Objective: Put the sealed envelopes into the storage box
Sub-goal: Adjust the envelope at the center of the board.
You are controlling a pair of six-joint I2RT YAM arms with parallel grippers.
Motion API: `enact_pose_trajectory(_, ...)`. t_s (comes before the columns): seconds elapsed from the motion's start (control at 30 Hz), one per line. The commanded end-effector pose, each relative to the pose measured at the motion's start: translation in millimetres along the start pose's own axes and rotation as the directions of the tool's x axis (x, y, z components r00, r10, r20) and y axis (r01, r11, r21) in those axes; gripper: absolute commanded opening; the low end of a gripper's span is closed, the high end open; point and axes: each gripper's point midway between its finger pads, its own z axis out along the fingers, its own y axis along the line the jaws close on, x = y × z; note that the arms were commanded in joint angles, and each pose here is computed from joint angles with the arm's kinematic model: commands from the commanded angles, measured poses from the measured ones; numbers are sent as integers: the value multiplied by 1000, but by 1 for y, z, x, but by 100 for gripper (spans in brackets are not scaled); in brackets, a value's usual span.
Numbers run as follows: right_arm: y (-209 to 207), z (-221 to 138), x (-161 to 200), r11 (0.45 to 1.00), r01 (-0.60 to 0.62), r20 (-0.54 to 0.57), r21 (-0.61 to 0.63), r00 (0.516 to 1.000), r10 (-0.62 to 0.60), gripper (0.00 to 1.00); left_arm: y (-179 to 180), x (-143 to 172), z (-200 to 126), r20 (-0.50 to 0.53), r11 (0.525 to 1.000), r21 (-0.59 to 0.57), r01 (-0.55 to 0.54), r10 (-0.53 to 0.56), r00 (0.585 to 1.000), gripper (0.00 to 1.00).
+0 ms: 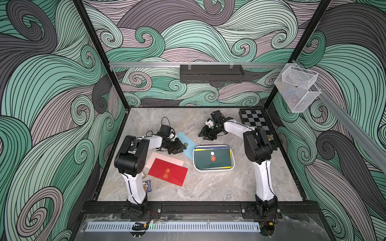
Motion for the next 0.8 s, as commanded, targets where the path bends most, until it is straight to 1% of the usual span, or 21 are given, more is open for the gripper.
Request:
enact_pose_trajectory(0.0, 8, -25, -4, 1000, 25, 44, -11, 999, -24, 50, 8, -19, 16, 29, 998, -42, 49, -48, 998, 35)
enact_pose_trajectory(0.2, -1, -35, -3, 1000, 15, 57, 4, 998, -15, 50, -3, -62, 39, 75, 995, -14, 103, -101, 992, 35)
enact_pose_trajectory(0.3, -7, -37, -1, 1000, 9, 60, 20, 998, -11, 50, -12, -74, 50, 66, 992, 22, 120, -121, 990, 35)
enact_pose_trajectory(0.37, -10, -35, 0, 999, 14, 59, 30, 998, -16, 50, -17, -78, 52, 63, 993, 37, 110, -112, 992, 35)
enact_pose_trajectory(0.47, -17, -24, 2, 999, 4, 31, 36, 999, -5, 50, -18, -81, 46, 69, 996, 21, 89, -91, 993, 36)
enact_pose_trajectory(0.57, -24, -11, -1, 999, -16, 4, 52, 1000, 16, 49, -19, -83, 30, 96, 997, 19, 69, -71, 993, 37)
enact_pose_trajectory(0.63, -24, -3, 0, 998, -8, -9, 59, 1000, 9, 49, -20, -83, 19, 111, 999, 5, 51, -51, 993, 37)
enact_pose_trajectory(0.7, -24, 7, 3, 997, 5, -23, 76, 1000, -3, 49, -17, -78, 8, 119, 999, -32, 32, -28, 993, 38)
enact_pose_trajectory(0.77, -27, 16, 7, 996, 1, -42, 87, 999, 3, 49, -15, -72, 0, 121, 999, -44, 23, -17, 992, 38)
